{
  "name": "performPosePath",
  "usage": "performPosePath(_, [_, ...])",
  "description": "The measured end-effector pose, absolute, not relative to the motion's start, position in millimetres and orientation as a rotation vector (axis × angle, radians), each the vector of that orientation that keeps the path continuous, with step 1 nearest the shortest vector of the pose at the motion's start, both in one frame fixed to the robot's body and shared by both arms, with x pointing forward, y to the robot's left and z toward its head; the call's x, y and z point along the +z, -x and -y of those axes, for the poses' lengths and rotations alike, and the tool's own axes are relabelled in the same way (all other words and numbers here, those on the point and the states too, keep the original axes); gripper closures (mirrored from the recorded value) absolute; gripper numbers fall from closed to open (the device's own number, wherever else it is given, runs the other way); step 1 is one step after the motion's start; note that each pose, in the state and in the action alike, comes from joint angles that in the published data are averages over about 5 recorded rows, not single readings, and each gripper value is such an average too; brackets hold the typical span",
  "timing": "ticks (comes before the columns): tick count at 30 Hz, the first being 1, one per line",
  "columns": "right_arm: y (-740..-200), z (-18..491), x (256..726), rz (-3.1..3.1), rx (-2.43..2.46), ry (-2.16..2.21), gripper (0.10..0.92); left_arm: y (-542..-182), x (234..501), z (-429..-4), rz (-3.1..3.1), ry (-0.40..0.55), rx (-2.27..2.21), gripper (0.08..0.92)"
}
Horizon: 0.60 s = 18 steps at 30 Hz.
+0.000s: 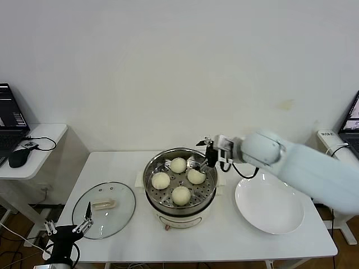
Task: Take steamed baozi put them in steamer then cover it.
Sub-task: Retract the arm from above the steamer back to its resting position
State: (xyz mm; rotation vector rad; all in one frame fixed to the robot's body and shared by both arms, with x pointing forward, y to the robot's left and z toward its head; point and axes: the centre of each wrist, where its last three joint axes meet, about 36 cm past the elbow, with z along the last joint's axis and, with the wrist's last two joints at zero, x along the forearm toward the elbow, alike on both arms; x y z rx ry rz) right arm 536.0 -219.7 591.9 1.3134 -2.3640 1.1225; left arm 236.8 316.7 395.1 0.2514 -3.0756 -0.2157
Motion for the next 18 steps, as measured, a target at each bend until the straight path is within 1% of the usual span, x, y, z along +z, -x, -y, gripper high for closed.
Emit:
performPosePath(6, [-511.4, 243.8, 554.5, 2.746, 0.951, -1.294, 0.200, -239.1, 388.3, -313.9, 3.060, -0.267, -0.265, 0.177])
performPosePath(10, [-490.3, 263.2, 517.7, 2.980, 0.771, -1.211, 0.200, -241.9, 381.2, -313.5, 3.055, -0.287, -0.351, 0.177])
performPosePath(14, [-459.2, 290.1, 470.8, 3.150, 0.590, -1.009, 0.200, -245.7, 370.8, -318.8, 3.050, -0.318, -0.527, 0.177])
performPosePath(18, [-421.2, 319.0, 429.3, 3.248, 0.471, -0.726, 0.200, -250.3, 357.9, -331.4, 3.026, -0.344, -0.820, 0.177])
